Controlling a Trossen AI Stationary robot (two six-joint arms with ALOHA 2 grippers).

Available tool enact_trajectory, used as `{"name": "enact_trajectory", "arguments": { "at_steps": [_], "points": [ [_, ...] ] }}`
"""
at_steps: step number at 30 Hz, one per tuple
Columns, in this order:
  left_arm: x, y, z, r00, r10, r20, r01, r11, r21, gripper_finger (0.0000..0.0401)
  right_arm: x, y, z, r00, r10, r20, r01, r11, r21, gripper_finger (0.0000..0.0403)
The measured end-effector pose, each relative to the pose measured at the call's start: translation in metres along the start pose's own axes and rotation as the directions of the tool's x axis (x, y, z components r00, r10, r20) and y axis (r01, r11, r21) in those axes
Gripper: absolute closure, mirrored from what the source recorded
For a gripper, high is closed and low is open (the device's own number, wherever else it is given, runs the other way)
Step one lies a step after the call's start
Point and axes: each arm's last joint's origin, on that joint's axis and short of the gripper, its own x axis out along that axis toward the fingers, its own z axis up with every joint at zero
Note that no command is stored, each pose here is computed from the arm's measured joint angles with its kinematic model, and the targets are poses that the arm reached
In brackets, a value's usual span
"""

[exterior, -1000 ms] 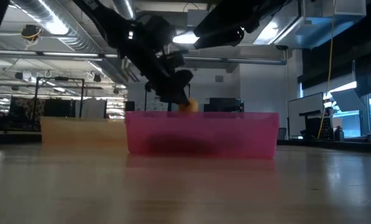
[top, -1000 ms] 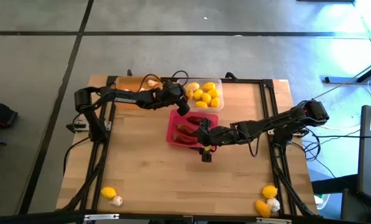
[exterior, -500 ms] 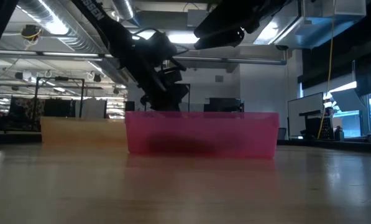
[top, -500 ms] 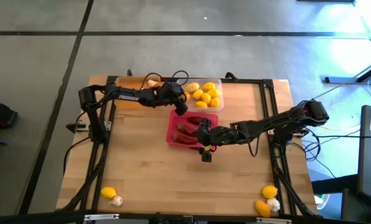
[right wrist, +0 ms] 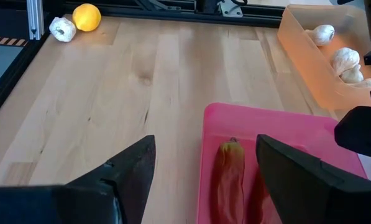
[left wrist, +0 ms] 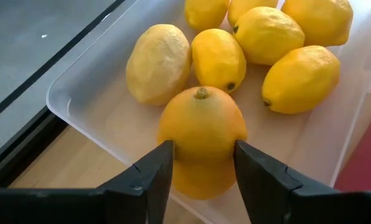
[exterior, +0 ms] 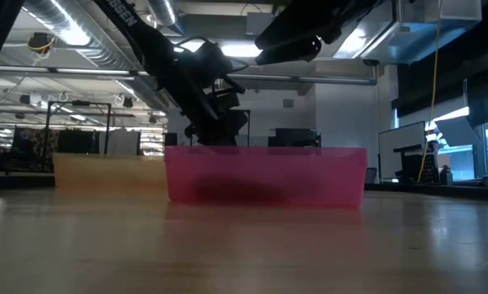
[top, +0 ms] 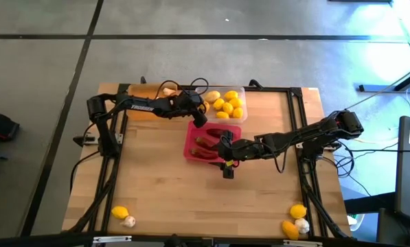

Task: Sort produce into baskets
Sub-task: Put the yellow lemon in the transparent bin

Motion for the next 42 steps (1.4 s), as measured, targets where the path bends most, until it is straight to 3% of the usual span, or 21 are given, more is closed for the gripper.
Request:
{"name": "enact_trajectory", "arguments": {
  "at_steps": [9, 14, 21, 30, 36, 42],
  "points": [
    [-0.01, -0.002, 0.004, 1.0, -0.007, 0.011, 0.007, 1.0, 0.014, 0.0188, 0.0, 0.0, -0.001, 1.0, 0.0, -0.007, 0.0, 1.0, -0.002, 0.0133],
    [-0.051, -0.003, 0.025, 0.998, -0.034, 0.046, 0.03, 0.997, 0.076, 0.0192, 0.0, 0.0, -0.001, 1.0, -0.001, -0.009, 0.001, 1.0, 0.0, 0.0133],
    [-0.124, -0.014, 0.034, 0.989, -0.118, 0.093, 0.104, 0.983, 0.151, 0.0195, 0.0, 0.0, -0.002, 1.0, -0.001, -0.017, 0.001, 1.0, 0.01, 0.0133],
    [-0.197, -0.039, 0.016, 0.959, -0.276, 0.06, 0.252, 0.932, 0.261, 0.0196, 0.0, 0.0, -0.002, 1.0, -0.001, -0.017, 0.001, 1.0, 0.01, 0.0133],
    [-0.225, -0.066, -0.009, 0.893, -0.441, -0.092, 0.445, 0.831, 0.335, 0.0196, 0.0, -0.001, -0.002, 1.0, -0.002, -0.018, 0.002, 1.0, 0.009, 0.0133],
    [-0.247, -0.09, -0.033, 0.836, -0.506, -0.214, 0.549, 0.782, 0.296, 0.0196, 0.0, -0.001, -0.002, 1.0, -0.004, -0.016, 0.004, 1.0, -0.007, 0.0133]
  ]
}}
